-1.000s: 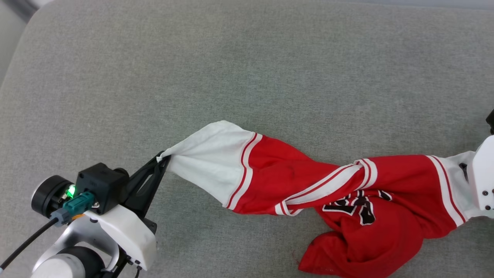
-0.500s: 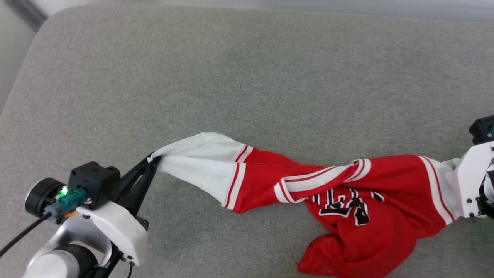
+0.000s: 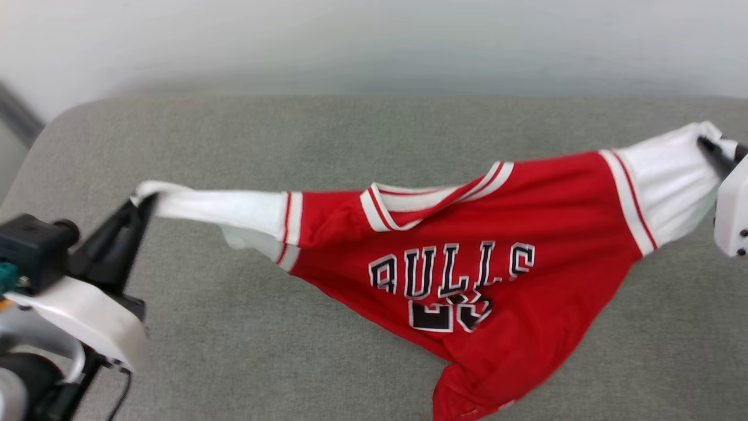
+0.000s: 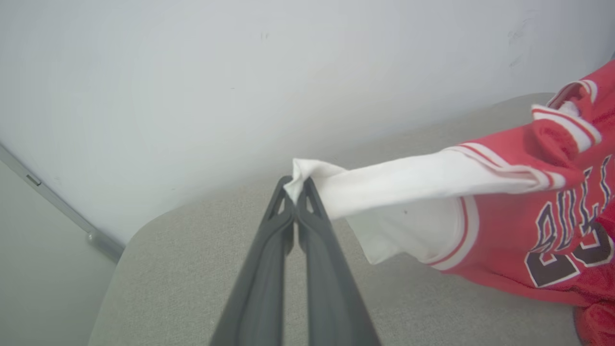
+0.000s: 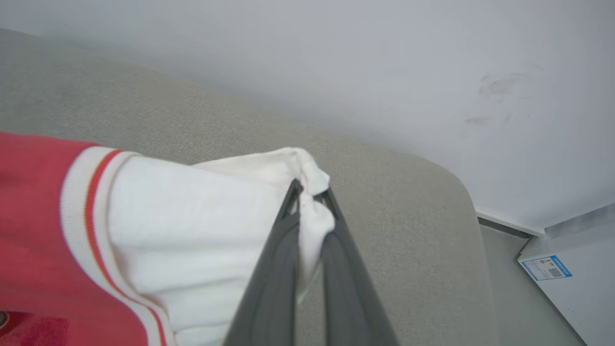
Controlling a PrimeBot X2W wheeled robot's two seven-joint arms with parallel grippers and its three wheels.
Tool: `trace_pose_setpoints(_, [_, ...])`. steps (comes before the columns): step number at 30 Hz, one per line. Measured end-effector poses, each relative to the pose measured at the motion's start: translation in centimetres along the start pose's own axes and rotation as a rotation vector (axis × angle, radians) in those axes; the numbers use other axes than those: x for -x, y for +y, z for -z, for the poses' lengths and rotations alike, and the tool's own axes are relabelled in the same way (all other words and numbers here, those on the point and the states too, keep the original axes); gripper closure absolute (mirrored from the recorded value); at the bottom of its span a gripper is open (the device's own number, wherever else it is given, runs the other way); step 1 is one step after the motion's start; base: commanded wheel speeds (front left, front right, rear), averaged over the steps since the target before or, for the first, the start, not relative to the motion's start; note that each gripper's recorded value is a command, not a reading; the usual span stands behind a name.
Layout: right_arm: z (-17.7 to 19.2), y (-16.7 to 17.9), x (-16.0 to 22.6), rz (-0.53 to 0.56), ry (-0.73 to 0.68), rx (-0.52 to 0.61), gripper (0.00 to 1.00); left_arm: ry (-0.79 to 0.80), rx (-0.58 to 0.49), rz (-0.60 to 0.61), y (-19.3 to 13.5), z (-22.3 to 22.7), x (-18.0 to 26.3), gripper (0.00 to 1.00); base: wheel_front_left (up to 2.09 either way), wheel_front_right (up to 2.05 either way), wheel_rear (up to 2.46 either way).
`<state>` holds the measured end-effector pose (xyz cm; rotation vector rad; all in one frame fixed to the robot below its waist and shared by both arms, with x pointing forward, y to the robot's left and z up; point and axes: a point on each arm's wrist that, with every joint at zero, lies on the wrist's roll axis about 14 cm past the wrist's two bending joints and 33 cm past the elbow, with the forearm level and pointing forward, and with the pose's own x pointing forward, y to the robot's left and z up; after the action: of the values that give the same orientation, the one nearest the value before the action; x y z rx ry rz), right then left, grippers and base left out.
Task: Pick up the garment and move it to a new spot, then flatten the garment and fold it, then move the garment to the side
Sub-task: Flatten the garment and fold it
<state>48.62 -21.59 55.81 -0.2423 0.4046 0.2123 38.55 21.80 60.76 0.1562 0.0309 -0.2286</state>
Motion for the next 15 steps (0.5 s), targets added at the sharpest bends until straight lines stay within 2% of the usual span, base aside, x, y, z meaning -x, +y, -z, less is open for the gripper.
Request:
trace_pose_setpoints(8, [-9.9,-1.6,6.7,0.041,-0.361,0.019,1.0,-0.241,-0.109,-0.071,3.0,-9.7,1.4,1.0,0.0,0.0,0.0])
trace_pose_setpoints(15, [-15.9,-1.0,11.7,0.037,-0.585,0.058,1.0,-0.405,-0.15,-0.169,5.8,-16.2,3.2,1.0,0.0,0.0,0.0])
